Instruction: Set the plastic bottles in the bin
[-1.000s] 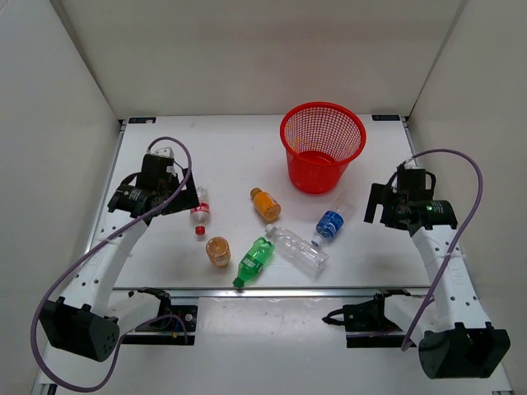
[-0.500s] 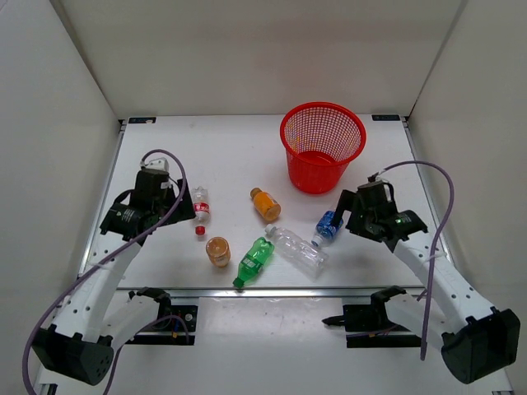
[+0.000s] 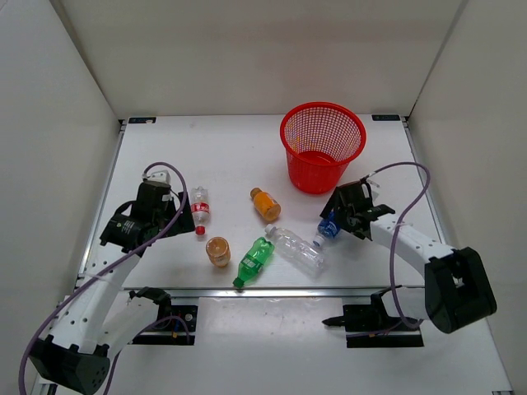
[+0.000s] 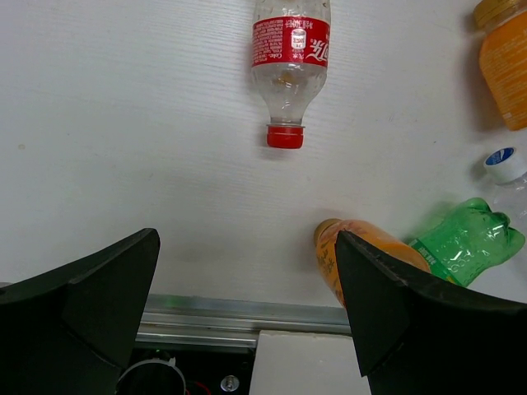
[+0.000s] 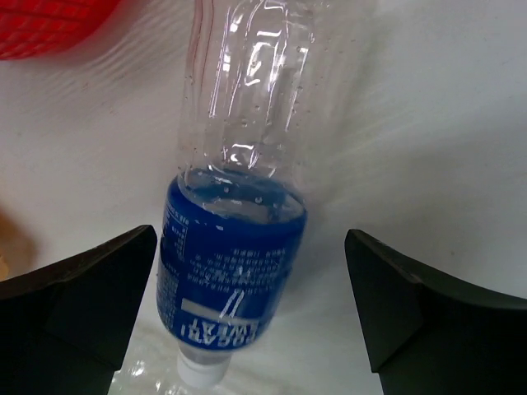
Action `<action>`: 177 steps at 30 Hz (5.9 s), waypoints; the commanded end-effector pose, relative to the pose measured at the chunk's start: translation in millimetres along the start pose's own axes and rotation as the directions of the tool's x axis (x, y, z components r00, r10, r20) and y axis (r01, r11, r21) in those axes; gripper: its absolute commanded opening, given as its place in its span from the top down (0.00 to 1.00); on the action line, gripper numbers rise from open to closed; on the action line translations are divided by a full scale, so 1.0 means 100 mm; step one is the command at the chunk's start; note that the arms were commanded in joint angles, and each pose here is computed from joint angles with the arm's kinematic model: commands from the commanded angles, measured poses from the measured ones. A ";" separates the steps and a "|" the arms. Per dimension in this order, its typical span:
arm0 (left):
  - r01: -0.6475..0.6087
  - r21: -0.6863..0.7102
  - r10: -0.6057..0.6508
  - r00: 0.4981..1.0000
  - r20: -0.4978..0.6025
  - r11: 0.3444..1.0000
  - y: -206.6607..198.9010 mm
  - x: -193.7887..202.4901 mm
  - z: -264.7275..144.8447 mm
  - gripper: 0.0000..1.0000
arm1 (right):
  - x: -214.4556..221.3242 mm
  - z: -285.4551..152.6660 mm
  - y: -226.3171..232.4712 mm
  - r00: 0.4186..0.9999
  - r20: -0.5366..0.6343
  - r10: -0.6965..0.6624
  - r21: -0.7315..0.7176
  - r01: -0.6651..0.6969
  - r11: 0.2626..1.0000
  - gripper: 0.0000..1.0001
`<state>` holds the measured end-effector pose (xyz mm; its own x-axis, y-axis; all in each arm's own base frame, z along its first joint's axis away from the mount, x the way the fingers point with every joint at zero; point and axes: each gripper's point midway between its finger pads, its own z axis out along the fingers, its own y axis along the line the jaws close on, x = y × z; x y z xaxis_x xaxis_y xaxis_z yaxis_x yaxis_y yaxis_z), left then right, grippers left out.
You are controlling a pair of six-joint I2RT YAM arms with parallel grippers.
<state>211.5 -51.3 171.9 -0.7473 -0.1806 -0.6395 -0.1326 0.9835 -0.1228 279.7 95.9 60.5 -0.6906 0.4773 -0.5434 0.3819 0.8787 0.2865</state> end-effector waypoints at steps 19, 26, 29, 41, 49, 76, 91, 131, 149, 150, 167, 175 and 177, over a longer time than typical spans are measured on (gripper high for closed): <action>0.016 -0.010 -0.015 1.000 0.004 1.000 -0.05 -0.11 0.16 0.01 | -2.39 -1.70 -0.03 0.779 0.624 -0.061 -0.005 0.081 0.997 0.73; 0.041 -0.007 -0.041 0.999 -0.003 0.999 -0.07 -0.13 0.21 0.02 | -2.81 -1.90 1.41 0.612 0.761 -0.214 -0.139 0.476 0.869 0.67; 0.063 -0.009 -0.063 0.998 -0.003 0.998 -0.06 -0.13 0.24 0.01 | -2.75 -1.62 1.83 0.572 0.788 -0.228 -0.170 0.558 0.812 0.65; 0.111 -0.015 -0.112 0.993 -0.035 0.994 -0.17 -0.17 0.51 0.01 | -2.61 -1.01 1.91 0.602 0.727 -0.329 -0.160 0.615 0.772 0.24; 0.120 0.018 -0.118 0.991 -0.065 0.993 -0.34 -0.22 0.85 0.01 | -2.82 -1.38 1.71 0.624 0.722 -0.300 -0.169 0.579 0.797 0.01; 0.069 0.208 -0.075 0.997 0.021 0.976 -0.83 -0.88 1.31 0.59 | -1.50 -1.67 1.10 0.772 0.519 -0.367 -0.340 0.581 0.740 0.01; -0.189 0.948 0.167 0.975 0.149 0.255 -2.35 -0.23 -0.64 0.56 | -0.55 -2.40 2.30 0.776 0.569 -0.272 -0.762 0.622 0.180 0.02; -0.014 0.994 0.120 0.993 0.000 0.112 -2.56 -0.03 -0.92 0.01 | -0.58 -2.04 2.25 0.943 0.331 -0.036 -0.879 0.322 0.351 1.00; -0.100 0.155 0.110 0.992 -0.056 0.983 -0.77 -0.28 0.32 0.01 | -2.69 -1.84 1.96 0.601 0.787 -0.135 -0.318 0.584 0.746 1.00; -0.099 0.124 0.107 0.993 -0.060 0.987 -0.70 -0.24 0.35 0.01 | -2.76 -1.69 1.95 0.603 0.781 -0.163 -0.282 0.574 0.769 1.00; -0.213 0.169 0.242 0.953 -0.181 0.962 -0.72 0.21 0.35 0.01 | -2.97 -0.86 1.88 0.632 0.715 -0.297 -0.135 0.542 0.829 0.00; -0.276 0.352 0.340 0.931 -0.135 0.894 -0.97 0.28 0.10 0.01 | -2.67 -1.23 1.80 0.626 0.684 -0.374 -0.121 0.603 0.788 0.00; -0.301 0.332 0.360 0.923 -0.133 0.894 -0.92 0.29 0.06 0.01 | -2.54 -1.33 1.71 0.646 0.654 -0.394 -0.134 0.611 0.780 0.01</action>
<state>215.4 -145.2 148.3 -0.8492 0.1392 -0.5094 0.2591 0.9504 -0.1721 467.6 128.4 326.3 -0.2124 -0.0248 -0.9769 -0.1837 0.9829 0.0150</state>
